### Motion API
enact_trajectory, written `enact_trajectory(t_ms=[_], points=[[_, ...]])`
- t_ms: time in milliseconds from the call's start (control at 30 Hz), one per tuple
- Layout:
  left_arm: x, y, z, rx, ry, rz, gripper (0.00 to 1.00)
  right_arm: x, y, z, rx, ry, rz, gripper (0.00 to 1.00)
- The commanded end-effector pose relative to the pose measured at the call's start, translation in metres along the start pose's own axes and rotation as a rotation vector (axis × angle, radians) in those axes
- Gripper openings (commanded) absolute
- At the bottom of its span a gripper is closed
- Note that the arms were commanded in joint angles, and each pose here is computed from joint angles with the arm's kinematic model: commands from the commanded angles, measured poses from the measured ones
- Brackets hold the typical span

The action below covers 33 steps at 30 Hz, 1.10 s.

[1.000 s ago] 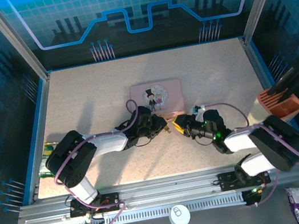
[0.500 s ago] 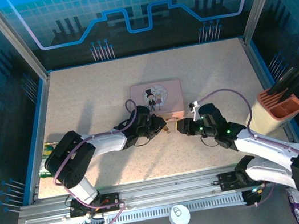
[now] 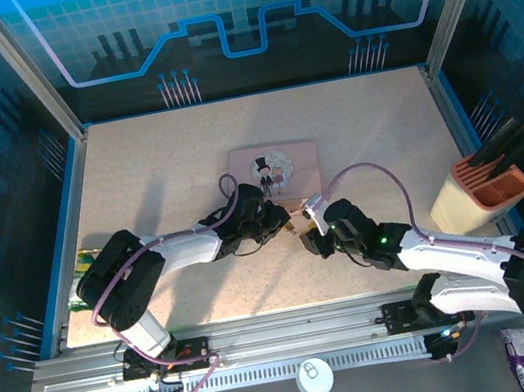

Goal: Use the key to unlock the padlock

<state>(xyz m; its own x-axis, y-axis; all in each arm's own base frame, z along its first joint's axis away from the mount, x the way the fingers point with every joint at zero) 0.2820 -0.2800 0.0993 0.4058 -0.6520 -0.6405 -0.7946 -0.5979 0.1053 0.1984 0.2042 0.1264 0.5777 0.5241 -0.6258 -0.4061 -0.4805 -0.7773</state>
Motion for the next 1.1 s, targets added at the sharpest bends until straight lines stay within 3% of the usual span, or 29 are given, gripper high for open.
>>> enact_trajectory(t_ms=[0, 400, 1067], points=[[-0.010, 0.005, -0.038, -0.011, 0.119, 0.047, 0.07, 0.003, -0.014, 0.000, -0.075, 0.031, -0.042, 0.33], [-0.007, 0.008, -0.036, -0.011, 0.112, 0.057, 0.07, 0.029, -0.017, 0.021, -0.145, 0.000, -0.014, 0.28], [-0.010, 0.014, -0.036, -0.003, 0.121, 0.068, 0.07, 0.051, -0.015, 0.015, -0.149, 0.092, 0.040, 0.17]])
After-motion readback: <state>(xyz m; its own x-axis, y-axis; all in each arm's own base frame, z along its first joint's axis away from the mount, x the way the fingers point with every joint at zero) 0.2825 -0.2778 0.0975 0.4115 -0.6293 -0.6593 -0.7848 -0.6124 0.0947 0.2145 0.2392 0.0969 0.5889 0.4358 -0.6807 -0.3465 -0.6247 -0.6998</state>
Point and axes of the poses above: each hand's point on the last joint's axis, 136 mm out from that joint toward the fingers, its own x axis out along the fingers, its own z axis along the line the jaws close on, y = z × x, the point moved 5 cm from there along -x, back along the fingers, and after that the axes turned 14 degrees about -x, right-handed, at the moved point
